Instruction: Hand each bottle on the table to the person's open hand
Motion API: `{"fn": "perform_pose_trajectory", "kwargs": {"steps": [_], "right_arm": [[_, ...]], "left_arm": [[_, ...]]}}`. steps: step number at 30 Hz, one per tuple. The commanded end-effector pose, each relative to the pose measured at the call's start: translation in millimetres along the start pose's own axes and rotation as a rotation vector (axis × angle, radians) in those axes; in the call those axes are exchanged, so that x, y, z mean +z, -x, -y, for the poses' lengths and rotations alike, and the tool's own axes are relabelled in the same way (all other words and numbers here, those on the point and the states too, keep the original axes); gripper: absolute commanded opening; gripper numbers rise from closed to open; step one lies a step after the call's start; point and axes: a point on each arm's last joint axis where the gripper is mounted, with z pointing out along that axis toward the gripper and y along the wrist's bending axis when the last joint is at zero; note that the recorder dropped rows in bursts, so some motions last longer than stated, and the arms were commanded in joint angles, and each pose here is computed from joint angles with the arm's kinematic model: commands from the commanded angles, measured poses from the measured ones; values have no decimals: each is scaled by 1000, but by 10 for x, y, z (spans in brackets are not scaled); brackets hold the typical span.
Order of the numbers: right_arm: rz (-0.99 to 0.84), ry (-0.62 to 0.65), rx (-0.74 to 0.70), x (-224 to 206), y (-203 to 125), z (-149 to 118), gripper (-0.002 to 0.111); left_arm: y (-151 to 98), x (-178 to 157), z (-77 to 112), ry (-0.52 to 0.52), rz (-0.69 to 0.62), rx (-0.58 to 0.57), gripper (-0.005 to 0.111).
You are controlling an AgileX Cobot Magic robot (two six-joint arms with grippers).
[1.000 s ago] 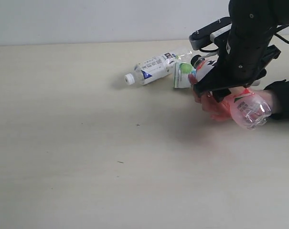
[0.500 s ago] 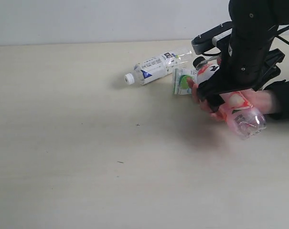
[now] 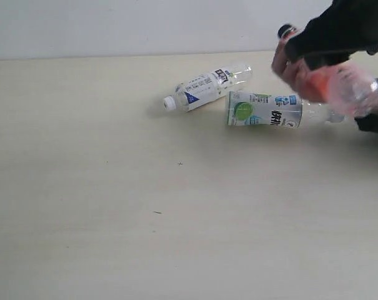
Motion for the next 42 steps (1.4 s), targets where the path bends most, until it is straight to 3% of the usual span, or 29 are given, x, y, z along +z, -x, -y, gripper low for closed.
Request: {"fn": "perform_pose_trajectory", "kwargs": {"steps": [1,9,18,25,42], "right_arm": [[226,55,29,-505,-118,40,1],[500,90,44,-754,-808,40,1],[570,105,40,-533,-1597,-26,1],[626,104,44,-555,-1777,-25,1],[711,142,31,-666,-1800,-50,1]], "left_arm": [[-2,-3,2,-8,6,6,0],[-2,-3,2,-8,6,6,0],[-2,-3,2,-8,6,6,0],[-2,-3,2,-8,6,6,0],[-1,-3,1,-6,7,6,0]]}}
